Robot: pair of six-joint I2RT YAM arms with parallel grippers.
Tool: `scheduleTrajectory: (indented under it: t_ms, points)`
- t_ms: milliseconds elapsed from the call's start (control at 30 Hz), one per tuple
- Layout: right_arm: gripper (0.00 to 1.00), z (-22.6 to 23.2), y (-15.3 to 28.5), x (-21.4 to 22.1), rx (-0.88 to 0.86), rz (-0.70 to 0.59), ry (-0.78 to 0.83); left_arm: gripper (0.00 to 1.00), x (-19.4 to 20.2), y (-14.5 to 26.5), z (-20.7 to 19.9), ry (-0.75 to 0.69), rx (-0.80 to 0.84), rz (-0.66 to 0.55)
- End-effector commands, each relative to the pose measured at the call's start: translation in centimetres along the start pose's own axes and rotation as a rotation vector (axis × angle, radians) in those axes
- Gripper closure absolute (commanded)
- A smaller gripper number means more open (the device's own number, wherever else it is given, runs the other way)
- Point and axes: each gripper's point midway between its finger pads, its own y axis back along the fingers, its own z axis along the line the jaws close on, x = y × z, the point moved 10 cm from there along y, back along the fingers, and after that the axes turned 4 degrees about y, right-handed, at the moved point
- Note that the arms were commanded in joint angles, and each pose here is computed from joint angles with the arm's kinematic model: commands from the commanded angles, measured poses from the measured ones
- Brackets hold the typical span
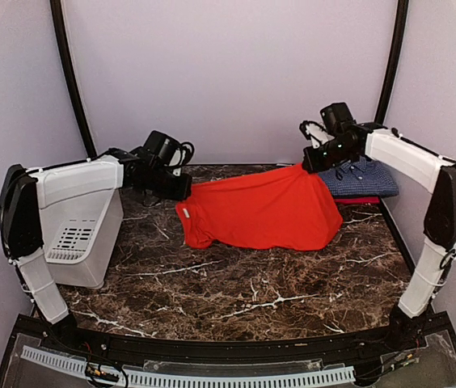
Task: Fold and stack the mixed laundry pile
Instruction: Smooth out the crumpled T-shirt at the center of the board.
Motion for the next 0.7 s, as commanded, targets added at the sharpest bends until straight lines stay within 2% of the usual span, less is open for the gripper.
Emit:
scheduleTrajectory:
  t_ms: [0,33,67,100,133,167,200,233,267,333,433,567,667]
  points:
    - [1.0,1.4,9.9,-2.8,-0.076,-0.246,0.037,1.0,-3.0,9.7,-0.2,-0.117,0.024,-0.262]
    - [1.0,1.7,10.7,-1.9,-0.102,-0.249,0.03,0.99,-1.4,9.4,0.1,-0.154,0.047,-0.229]
    - [1.0,2.3,10.9,-0.5,-0.14,-0.228,0.023,0.94,-1.1,11.5,-0.1,-0.192,0.097,-0.276]
    - [1.0,3.0,10.9,1.1,-0.194,-0.198,0.018,0.89,1.0,11.0,0.2,-0.212,0.145,-0.226]
    - [1.0,3.8,10.6,2.9,-0.262,-0.156,0.014,0.75,1.8,12.4,0.0,-0.235,0.201,-0.242]
    - [0.82,4.6,10.3,4.9,-0.33,-0.116,0.01,0.69,3.8,12.0,0.2,-0.248,0.21,-0.2]
    - [0.6,5.4,10.1,6.6,-0.377,-0.086,0.003,0.54,4.5,13.1,0.1,-0.259,0.212,-0.219]
    - [0.44,5.9,9.9,8.2,-0.409,-0.062,-0.008,0.48,6.0,12.9,0.0,-0.268,0.22,-0.185]
    - [0.32,6.3,10.4,9.3,-0.435,-0.064,-0.008,0.35,6.5,13.8,0.0,-0.242,0.24,-0.197]
    - [0.18,6.2,10.5,10.6,-0.409,-0.067,-0.02,0.24,8.2,13.6,0.6,-0.203,0.257,-0.18]
    - [0.1,5.5,10.5,10.1,-0.36,-0.097,-0.016,0.19,8.4,13.3,0.9,-0.159,0.241,-0.218]
    - [0.13,3.9,7.3,9.0,-0.283,-0.03,-0.023,0.19,6.8,10.6,0.8,-0.13,0.136,-0.18]
    - [0.16,2.4,3.9,8.9,-0.235,0.041,-0.055,0.2,4.6,6.8,0.6,-0.109,0.056,-0.127]
